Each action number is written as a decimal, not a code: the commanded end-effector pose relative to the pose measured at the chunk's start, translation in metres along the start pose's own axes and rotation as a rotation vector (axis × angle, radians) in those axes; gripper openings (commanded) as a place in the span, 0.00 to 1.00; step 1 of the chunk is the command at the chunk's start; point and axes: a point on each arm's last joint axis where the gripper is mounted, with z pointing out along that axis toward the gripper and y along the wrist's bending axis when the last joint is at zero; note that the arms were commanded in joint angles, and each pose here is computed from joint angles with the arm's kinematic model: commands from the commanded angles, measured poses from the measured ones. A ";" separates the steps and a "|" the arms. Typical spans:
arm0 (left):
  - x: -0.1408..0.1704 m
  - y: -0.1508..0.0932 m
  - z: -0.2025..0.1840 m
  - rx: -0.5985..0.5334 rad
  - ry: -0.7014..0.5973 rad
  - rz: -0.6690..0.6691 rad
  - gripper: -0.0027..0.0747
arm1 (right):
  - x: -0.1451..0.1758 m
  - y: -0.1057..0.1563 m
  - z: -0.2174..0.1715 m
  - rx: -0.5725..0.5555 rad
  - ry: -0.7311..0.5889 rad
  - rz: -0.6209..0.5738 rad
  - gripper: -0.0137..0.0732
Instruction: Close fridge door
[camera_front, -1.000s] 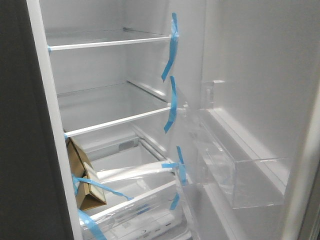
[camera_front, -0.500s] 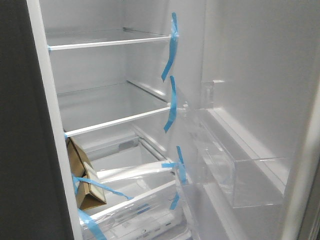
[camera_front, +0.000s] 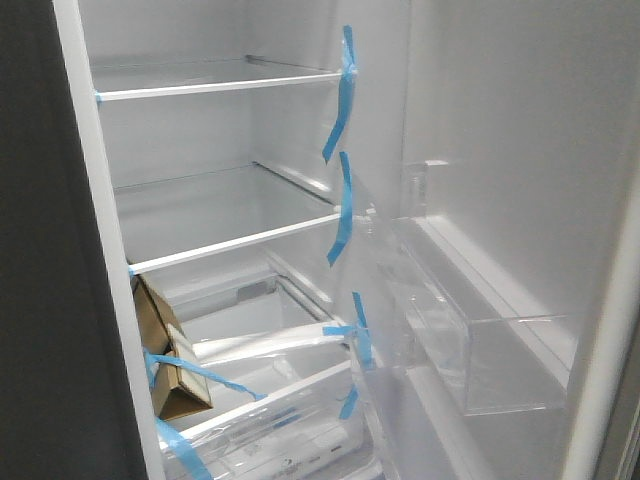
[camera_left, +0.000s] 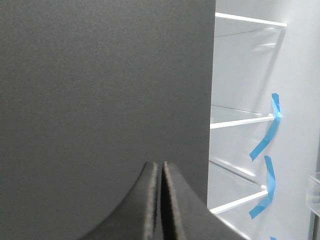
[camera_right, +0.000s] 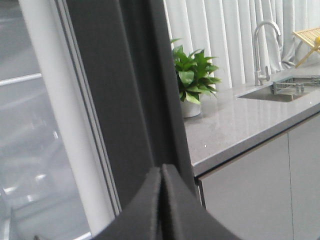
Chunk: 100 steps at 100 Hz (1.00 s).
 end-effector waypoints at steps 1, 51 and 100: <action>0.005 0.001 -0.001 -0.002 -0.049 -0.005 0.01 | -0.031 0.004 0.005 -0.005 -0.070 0.004 0.10; 0.005 0.001 -0.001 -0.002 -0.049 -0.005 0.01 | -0.050 0.008 0.003 -0.032 -0.173 0.081 0.10; 0.005 0.001 -0.001 -0.002 -0.049 -0.005 0.01 | -0.055 -0.012 0.037 0.126 -0.240 0.364 0.10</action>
